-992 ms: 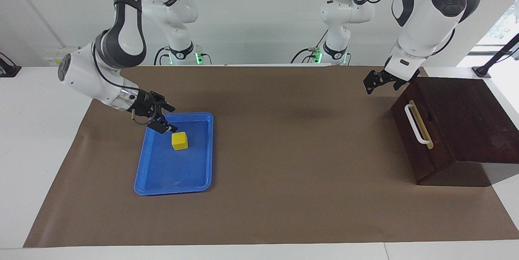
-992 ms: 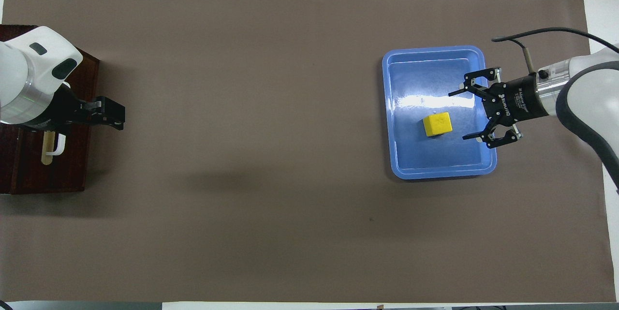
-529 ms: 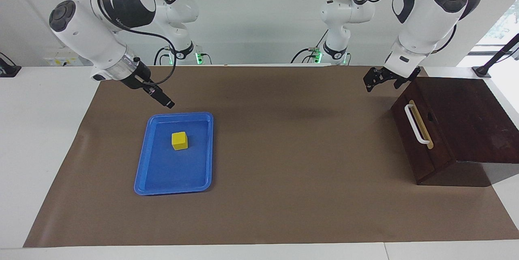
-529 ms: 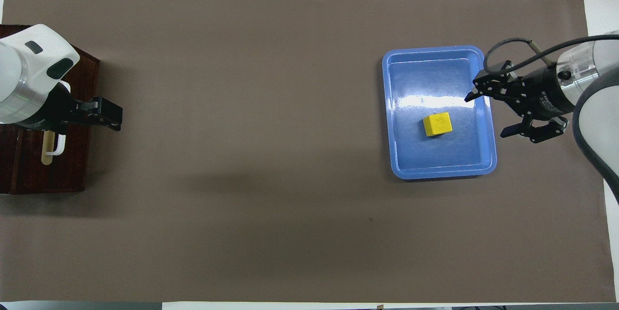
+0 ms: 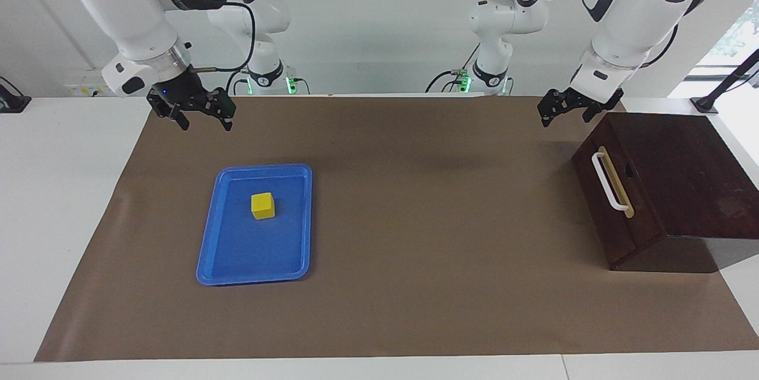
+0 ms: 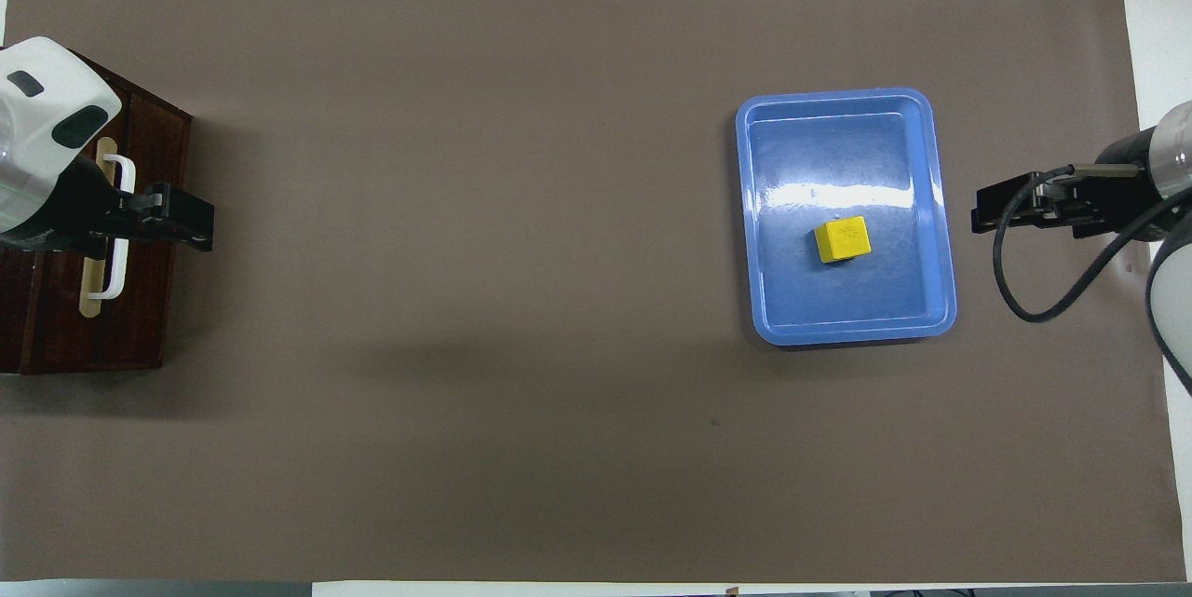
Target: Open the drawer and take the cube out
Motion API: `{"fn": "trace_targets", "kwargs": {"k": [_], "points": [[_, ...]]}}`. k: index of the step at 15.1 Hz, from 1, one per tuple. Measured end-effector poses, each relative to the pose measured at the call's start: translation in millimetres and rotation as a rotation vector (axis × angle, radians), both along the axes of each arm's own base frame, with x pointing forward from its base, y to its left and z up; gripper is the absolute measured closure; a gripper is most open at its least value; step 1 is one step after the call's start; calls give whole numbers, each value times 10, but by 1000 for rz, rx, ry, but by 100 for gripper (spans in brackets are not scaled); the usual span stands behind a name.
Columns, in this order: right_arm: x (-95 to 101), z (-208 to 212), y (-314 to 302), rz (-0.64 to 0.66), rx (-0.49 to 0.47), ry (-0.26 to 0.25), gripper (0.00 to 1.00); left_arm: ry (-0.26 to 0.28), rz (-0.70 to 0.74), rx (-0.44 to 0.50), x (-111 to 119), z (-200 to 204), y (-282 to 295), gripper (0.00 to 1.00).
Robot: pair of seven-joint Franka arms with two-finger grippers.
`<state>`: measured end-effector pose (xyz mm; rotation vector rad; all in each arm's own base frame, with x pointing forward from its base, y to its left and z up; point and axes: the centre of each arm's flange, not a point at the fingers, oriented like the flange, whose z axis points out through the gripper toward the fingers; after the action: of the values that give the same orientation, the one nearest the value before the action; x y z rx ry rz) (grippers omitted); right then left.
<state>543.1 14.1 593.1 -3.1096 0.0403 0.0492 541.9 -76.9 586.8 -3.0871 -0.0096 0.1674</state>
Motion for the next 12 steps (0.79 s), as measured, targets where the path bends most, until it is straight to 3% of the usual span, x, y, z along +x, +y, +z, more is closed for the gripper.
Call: {"fn": "trace_targets", "kwargs": {"k": [4, 12], "points": [[-128, 222, -52, 88, -72, 60, 0, 0, 0, 0, 0, 0, -1, 0], [-70, 122, -227, 118, -72, 80, 0, -2, -1, 0, 2, 2, -1, 0]]}}
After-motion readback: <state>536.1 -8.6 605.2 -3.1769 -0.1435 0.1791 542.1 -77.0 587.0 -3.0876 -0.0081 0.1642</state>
